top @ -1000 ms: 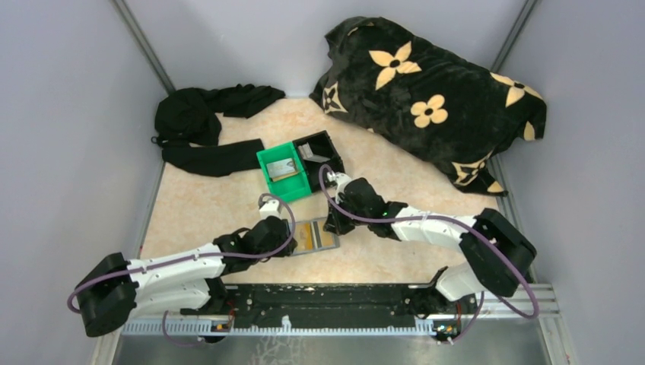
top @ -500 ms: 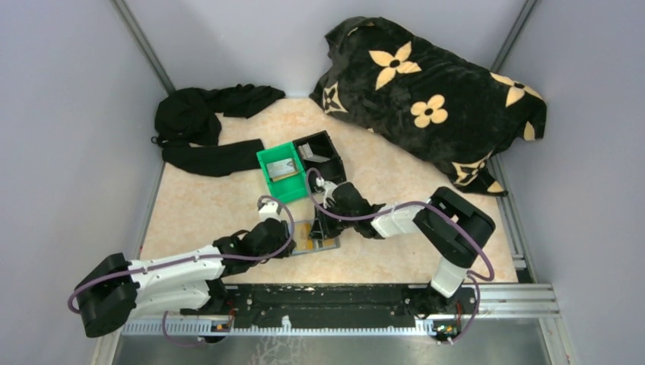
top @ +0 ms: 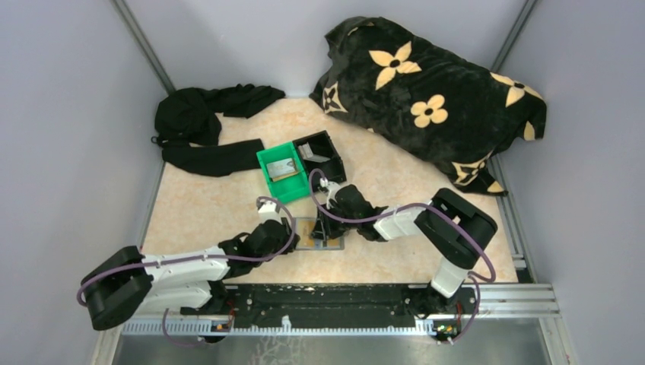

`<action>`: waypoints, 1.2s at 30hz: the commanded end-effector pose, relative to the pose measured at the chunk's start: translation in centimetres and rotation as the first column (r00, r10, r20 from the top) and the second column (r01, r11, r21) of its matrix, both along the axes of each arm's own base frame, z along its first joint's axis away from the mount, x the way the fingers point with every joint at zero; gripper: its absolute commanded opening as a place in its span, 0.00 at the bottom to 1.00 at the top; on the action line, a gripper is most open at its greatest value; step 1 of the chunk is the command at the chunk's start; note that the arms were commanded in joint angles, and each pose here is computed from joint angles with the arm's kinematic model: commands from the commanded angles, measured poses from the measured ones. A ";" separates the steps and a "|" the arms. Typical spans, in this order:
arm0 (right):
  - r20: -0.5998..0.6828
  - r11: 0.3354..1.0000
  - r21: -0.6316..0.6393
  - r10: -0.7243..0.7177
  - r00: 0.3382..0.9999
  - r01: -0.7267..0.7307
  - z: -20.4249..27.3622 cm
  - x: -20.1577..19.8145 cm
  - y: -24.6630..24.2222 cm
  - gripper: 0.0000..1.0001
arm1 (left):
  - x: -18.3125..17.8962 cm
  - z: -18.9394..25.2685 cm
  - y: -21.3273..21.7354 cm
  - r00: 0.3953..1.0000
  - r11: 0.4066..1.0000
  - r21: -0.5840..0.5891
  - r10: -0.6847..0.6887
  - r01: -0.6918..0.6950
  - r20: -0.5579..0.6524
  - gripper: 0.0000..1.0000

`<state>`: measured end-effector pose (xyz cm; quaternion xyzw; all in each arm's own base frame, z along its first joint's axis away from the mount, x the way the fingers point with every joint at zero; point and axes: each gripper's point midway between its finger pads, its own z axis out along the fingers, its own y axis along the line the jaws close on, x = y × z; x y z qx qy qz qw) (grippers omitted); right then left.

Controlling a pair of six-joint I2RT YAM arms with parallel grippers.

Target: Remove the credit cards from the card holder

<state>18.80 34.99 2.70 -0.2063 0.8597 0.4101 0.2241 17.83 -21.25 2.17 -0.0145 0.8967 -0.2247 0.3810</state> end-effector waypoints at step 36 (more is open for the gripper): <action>0.044 0.848 0.527 0.041 0.998 -0.058 8.7 -1.1 3.2 0.24 | -2.9 -6.0 1.6 0.983 0.985 0.152 -0.056 0.083 -0.178 0.33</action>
